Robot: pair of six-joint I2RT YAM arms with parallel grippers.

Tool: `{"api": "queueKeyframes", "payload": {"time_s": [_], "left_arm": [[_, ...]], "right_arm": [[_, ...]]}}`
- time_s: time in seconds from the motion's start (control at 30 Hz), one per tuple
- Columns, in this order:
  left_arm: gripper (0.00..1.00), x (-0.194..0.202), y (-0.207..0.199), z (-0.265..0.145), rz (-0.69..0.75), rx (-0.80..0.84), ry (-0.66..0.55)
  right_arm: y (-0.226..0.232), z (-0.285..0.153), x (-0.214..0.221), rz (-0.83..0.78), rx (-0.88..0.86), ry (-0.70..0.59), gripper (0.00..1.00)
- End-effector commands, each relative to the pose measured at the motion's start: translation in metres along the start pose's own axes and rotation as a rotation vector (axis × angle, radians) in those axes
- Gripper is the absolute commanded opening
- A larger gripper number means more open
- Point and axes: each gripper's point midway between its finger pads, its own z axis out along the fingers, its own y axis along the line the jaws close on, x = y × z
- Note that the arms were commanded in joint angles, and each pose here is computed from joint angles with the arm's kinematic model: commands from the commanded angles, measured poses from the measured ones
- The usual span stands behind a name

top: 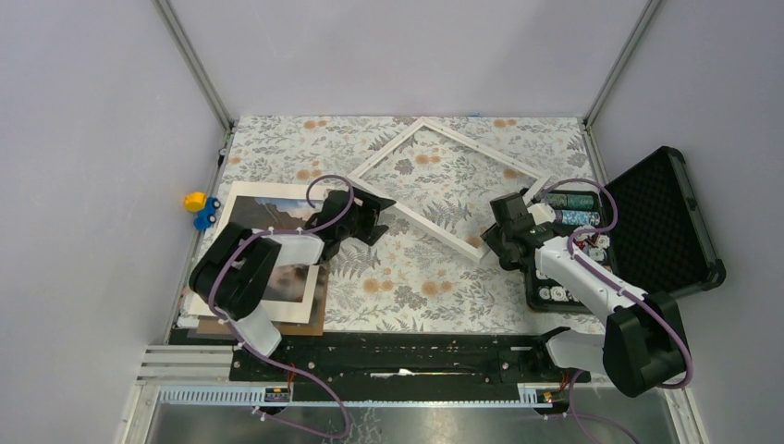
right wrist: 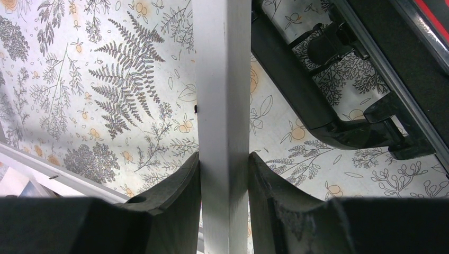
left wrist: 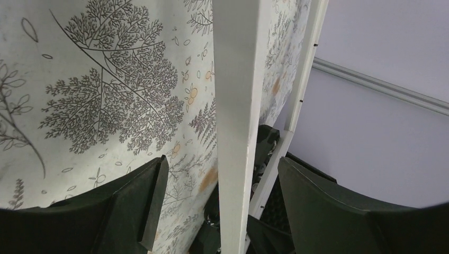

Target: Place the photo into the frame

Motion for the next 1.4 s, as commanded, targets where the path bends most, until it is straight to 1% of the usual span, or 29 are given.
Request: {"api": "queueKeyframes", "payload": {"time_s": [0.0,0.07,0.27,0.5,0.57,0.63,0.67,0.7,0.73,0.77,0.83,0.87,0.9,0.97,1.0,1.03,1.1,1.17,1.3,1.37], "left_arm": [[0.82,0.001,-0.038,0.013,-0.037,0.132,-0.010],[0.80,0.002,-0.037,0.022,-0.031,0.136,-0.007],[0.59,-0.006,-0.040,0.032,-0.072,0.221,-0.039],[0.39,-0.003,-0.045,0.050,-0.069,0.273,-0.007],[0.30,-0.003,-0.045,0.051,-0.058,0.283,0.002],[0.15,-0.004,-0.048,0.051,-0.021,0.291,0.025],[0.08,-0.005,-0.046,0.051,0.004,0.281,0.038],[0.03,-0.008,-0.045,0.051,0.035,0.266,0.051],[0.00,-0.010,-0.046,0.049,0.077,0.260,0.076],[0.00,-0.016,-0.041,0.048,0.116,0.234,0.100],[0.00,-0.029,-0.032,0.041,0.192,0.206,0.147],[0.00,-0.036,-0.026,0.038,0.222,0.182,0.169],[0.00,-0.046,-0.016,0.035,0.248,0.143,0.200],[0.00,-0.055,-0.007,0.028,0.321,0.094,0.288],[0.00,-0.063,-0.003,0.024,0.357,0.073,0.303],[0.00,-0.068,0.002,0.019,0.394,0.049,0.333],[0.00,-0.091,0.012,0.009,0.498,-0.051,0.332],[0.00,-0.117,0.017,-0.005,0.614,-0.153,0.287],[0.00,-0.147,0.019,-0.026,0.748,-0.252,0.267],[0.00,-0.160,0.019,-0.031,0.808,-0.318,0.222]], "right_arm": [[0.038,-0.012,-0.020,0.122,-0.140,-0.066,0.00],[0.038,-0.011,-0.017,0.132,-0.145,-0.057,0.00],[0.035,-0.007,-0.013,0.140,-0.138,-0.048,0.00],[0.034,-0.007,-0.012,0.147,-0.141,-0.046,0.00],[0.033,-0.007,-0.012,0.142,-0.143,-0.047,0.01],[0.031,-0.007,-0.010,0.114,-0.148,-0.045,0.09],[0.030,-0.008,-0.009,0.081,-0.152,-0.042,0.16],[0.029,-0.009,-0.010,0.042,-0.156,-0.047,0.28],[0.026,-0.010,-0.012,-0.018,-0.160,-0.063,0.48],[0.027,-0.013,-0.016,-0.088,-0.177,-0.083,0.60],[0.031,-0.022,-0.026,-0.266,-0.213,-0.131,0.72],[0.031,-0.026,-0.030,-0.325,-0.222,-0.152,0.78],[0.031,-0.031,-0.035,-0.382,-0.227,-0.173,0.82],[0.033,-0.041,-0.043,-0.471,-0.244,-0.201,0.85],[0.033,-0.046,-0.045,-0.499,-0.256,-0.215,0.86],[0.034,-0.051,-0.049,-0.515,-0.268,-0.232,0.90],[0.038,-0.057,-0.053,-0.545,-0.292,-0.259,0.94],[0.045,-0.061,-0.058,-0.566,-0.305,-0.268,0.99],[0.064,-0.046,-0.047,-0.633,-0.331,-0.143,1.00],[0.071,-0.036,-0.043,-0.633,-0.331,-0.058,1.00]]}}
